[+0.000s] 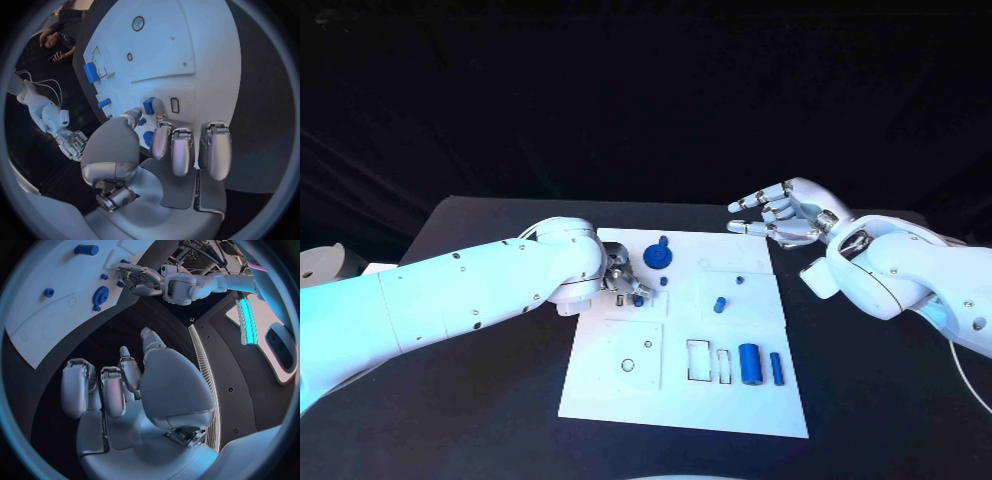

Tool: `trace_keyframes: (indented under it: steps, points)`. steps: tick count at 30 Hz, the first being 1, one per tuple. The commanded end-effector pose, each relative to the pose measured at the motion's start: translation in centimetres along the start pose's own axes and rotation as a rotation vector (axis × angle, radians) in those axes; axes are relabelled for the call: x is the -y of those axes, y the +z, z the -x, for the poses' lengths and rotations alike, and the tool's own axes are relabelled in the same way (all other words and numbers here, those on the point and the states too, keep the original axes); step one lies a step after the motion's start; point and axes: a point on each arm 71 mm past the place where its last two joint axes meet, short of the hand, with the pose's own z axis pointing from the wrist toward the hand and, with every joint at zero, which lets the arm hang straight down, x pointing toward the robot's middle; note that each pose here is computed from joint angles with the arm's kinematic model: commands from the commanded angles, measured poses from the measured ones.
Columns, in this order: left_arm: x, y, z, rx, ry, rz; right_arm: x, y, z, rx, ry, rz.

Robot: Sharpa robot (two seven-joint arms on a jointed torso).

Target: Assemble the parts on the task board

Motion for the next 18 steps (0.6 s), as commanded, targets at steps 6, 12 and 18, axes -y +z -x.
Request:
trace_keyframes:
  steps: [6,12,18]
  points:
    - [-0.64,-0.49,-0.63,-0.029,-0.014,0.04,0.1,0.0,-0.1,-0.01,0.0,0.004]
    - [-0.26,-1.87,1.57,0.019,-0.104,0.004,0.5,0.0,-0.3,-0.001,0.003,-0.001]
    - [-0.51,-2.78,5.42,0.055,-0.102,0.015,1.0,0.1,-0.7,-0.004,0.008,-0.01]
